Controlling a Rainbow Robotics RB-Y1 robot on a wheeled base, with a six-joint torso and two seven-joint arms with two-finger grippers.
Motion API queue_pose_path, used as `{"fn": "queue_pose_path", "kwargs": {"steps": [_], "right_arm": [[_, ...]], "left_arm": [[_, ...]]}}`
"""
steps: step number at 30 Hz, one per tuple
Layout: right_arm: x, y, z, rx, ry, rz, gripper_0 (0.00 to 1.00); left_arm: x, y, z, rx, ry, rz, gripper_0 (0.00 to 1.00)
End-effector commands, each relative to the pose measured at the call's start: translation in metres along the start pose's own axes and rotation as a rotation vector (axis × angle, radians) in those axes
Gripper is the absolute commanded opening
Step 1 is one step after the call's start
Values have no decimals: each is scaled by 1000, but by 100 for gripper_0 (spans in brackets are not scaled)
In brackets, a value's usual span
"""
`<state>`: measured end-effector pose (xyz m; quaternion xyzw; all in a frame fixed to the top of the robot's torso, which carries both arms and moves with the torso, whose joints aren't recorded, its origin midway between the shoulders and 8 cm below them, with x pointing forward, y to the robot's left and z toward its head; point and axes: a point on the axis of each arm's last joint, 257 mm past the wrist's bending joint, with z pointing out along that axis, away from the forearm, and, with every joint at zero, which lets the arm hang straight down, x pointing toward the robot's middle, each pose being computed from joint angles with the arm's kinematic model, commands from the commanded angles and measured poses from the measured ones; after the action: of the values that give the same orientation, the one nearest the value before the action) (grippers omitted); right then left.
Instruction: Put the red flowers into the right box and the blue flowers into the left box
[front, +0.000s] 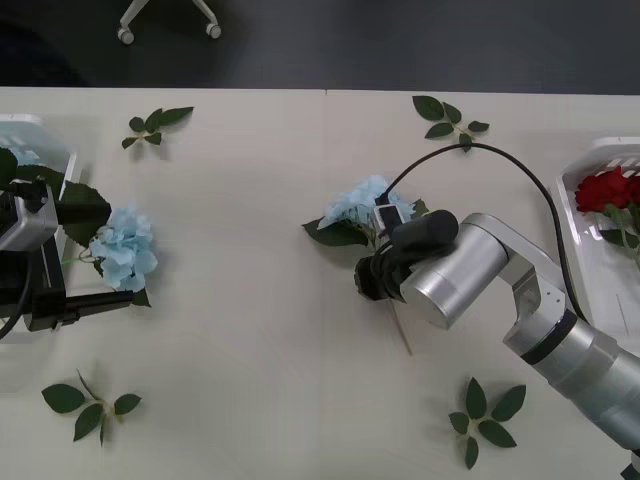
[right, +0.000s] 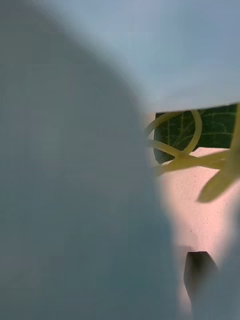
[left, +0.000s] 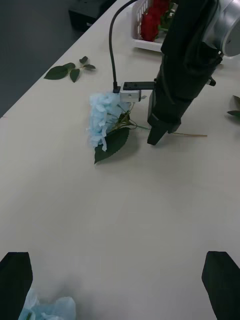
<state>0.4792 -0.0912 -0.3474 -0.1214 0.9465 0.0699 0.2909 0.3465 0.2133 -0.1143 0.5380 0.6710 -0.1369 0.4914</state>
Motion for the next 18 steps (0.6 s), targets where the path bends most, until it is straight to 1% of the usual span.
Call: {"fn": "queue_pose_path", "kwargs": {"steps": [1, 2, 3, 12, 18], "right_arm": [[-11, 13, -5, -23, -24, 1, 37], [-11, 14, -5, -24, -23, 4, 13], [-10, 14, -4, -24, -21, 1, 0], [-3, 10, -3, 0, -5, -16, 0], [-7, 10, -5, 1, -14, -12, 0]], "left_arm": [[-9, 1, -4, -7, 1, 2, 100], [-9, 1, -4, -7, 1, 2, 100], [-9, 1, -4, -7, 1, 2, 100], [-9, 1, -4, -7, 1, 2, 100], [-9, 1, -4, -7, 1, 2, 100]]}}
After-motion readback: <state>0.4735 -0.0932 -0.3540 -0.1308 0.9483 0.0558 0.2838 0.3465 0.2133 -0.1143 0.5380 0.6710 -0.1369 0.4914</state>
